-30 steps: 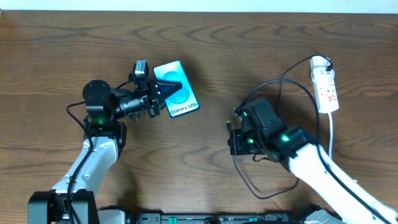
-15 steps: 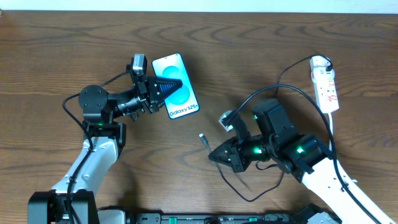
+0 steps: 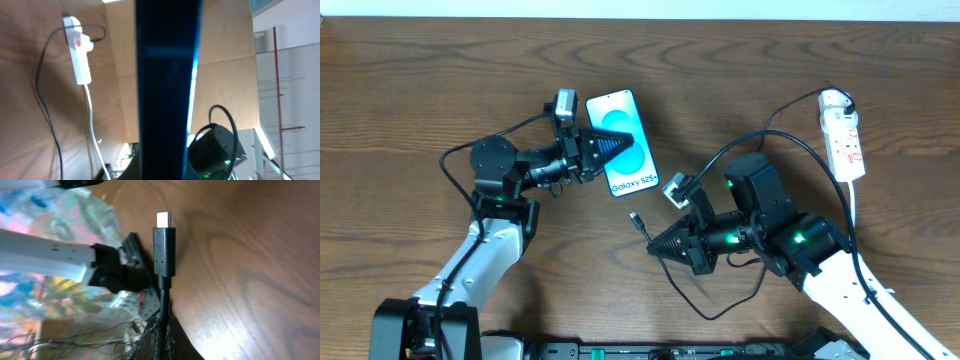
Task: Plug charger to phone and switch on socket
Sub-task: 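Align the USB-C plug under the phone's bottom port with the right gripper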
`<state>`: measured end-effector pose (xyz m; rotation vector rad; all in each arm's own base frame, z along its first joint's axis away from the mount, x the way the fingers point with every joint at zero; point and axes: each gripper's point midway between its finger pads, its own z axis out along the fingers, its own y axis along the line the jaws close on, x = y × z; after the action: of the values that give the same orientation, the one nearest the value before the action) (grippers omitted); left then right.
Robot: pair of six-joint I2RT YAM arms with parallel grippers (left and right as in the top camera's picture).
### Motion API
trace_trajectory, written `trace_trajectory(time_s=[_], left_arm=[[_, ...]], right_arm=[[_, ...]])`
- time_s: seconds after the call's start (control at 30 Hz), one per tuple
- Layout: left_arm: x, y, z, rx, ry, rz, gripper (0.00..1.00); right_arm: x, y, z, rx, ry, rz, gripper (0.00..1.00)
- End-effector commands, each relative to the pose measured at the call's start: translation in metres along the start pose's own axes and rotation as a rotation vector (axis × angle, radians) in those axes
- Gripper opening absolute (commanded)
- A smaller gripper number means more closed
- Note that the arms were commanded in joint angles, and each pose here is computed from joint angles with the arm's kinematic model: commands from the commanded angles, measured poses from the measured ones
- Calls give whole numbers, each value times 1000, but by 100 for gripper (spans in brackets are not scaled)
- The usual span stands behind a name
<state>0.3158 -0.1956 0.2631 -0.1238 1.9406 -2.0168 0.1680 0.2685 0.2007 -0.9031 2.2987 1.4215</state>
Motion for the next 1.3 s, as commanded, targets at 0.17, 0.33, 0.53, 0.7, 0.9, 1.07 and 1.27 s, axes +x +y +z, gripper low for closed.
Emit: trace_trajectory(time_s=[0.17,0.33,0.53,0.7,0.9,1.07,1.27], left_arm=[[-22,-9,0,6,-105,130,7],[-25,-9,0,5,-123,134,7],[-23,-9,0,6,-111,131,7],[-19,-9,5,10,-99,113,7],[-15,-10,8,13,-87,111,7],[-15,-10,8,14,-86,111,7],[-15,-10,8,14,-86,111,7]], right_arm=[[-18,-11,-16,166,-95,-60,1],[-25,-4,-25,180,-144,-75,1],[-27,-6,-23,179,-147,-70,1],[-29,-8,-20,178,-148,-62,1],[-31,-9,-20,176,-154,-41,1],[-33,-8,-20,171,-165,-17,1],[-34,-8,-20,168,-171,11,1]])
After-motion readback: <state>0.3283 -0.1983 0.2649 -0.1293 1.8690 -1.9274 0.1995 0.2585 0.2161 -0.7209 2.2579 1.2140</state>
